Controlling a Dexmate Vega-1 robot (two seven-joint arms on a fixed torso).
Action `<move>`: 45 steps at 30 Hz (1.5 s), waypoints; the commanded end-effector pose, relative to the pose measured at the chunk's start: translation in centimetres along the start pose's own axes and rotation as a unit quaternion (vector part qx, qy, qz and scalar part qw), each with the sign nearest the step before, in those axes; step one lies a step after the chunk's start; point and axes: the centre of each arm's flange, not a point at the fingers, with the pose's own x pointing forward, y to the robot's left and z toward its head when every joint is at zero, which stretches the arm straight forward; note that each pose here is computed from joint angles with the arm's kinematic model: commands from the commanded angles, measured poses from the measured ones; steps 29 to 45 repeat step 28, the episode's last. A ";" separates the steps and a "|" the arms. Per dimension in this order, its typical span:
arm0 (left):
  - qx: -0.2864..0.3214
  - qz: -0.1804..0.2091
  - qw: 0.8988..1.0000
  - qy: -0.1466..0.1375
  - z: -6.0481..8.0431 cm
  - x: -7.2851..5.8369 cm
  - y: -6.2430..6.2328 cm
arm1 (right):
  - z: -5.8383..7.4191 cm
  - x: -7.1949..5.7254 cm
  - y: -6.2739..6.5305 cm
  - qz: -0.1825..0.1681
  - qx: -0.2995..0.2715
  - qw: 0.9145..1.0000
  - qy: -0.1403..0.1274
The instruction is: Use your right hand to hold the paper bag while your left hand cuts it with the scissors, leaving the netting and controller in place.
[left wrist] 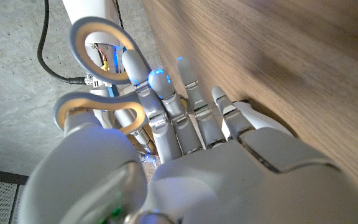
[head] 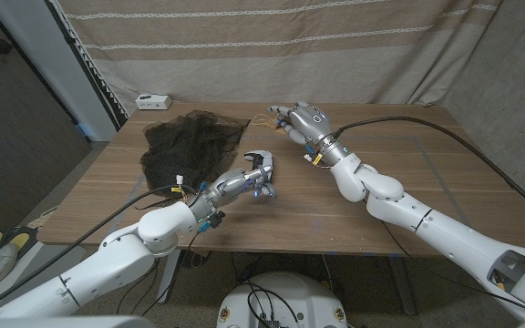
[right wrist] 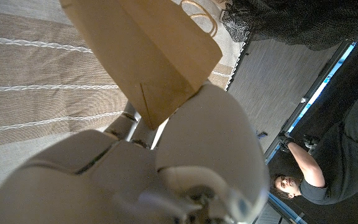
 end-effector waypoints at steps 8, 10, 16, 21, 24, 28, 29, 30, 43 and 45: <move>-0.001 0.006 1.000 -0.008 0.1 -0.8 -0.4 | 0.4 0.1 -0.9 -0.007 -0.004 1.000 -0.005; 0.000 0.005 1.000 -0.009 0.1 -1.0 -0.5 | 0.5 0.0 -1.0 -0.008 -0.004 1.000 -0.004; 0.000 0.010 1.000 -0.011 0.1 -1.5 -0.5 | 0.7 -0.1 -0.9 -0.010 -0.005 1.000 -0.005; 0.001 0.011 1.000 -0.011 0.0 -1.8 -0.7 | 1.0 -0.5 -0.8 -0.009 -0.005 1.000 -0.005; 0.002 0.012 1.000 -0.013 0.0 -2.0 -0.8 | 1.1 -0.6 -0.7 -0.007 -0.007 1.000 -0.005; 0.001 0.014 1.000 -0.010 -0.3 -2.2 -0.9 | 1.1 -0.8 -0.7 -0.008 -0.007 1.000 -0.004; 0.001 0.014 1.000 -0.010 -0.3 -2.2 -0.9 | 1.1 -0.8 -0.7 -0.008 -0.007 1.000 -0.004; 0.001 0.014 1.000 -0.010 -0.3 -2.2 -0.9 | 1.1 -0.8 -0.7 -0.008 -0.007 1.000 -0.004; 0.001 0.014 1.000 -0.010 -0.3 -2.2 -0.9 | 1.1 -0.8 -0.7 -0.008 -0.007 1.000 -0.004; 0.001 0.014 1.000 -0.010 -0.3 -2.2 -0.9 | 1.1 -0.8 -0.7 -0.008 -0.007 1.000 -0.004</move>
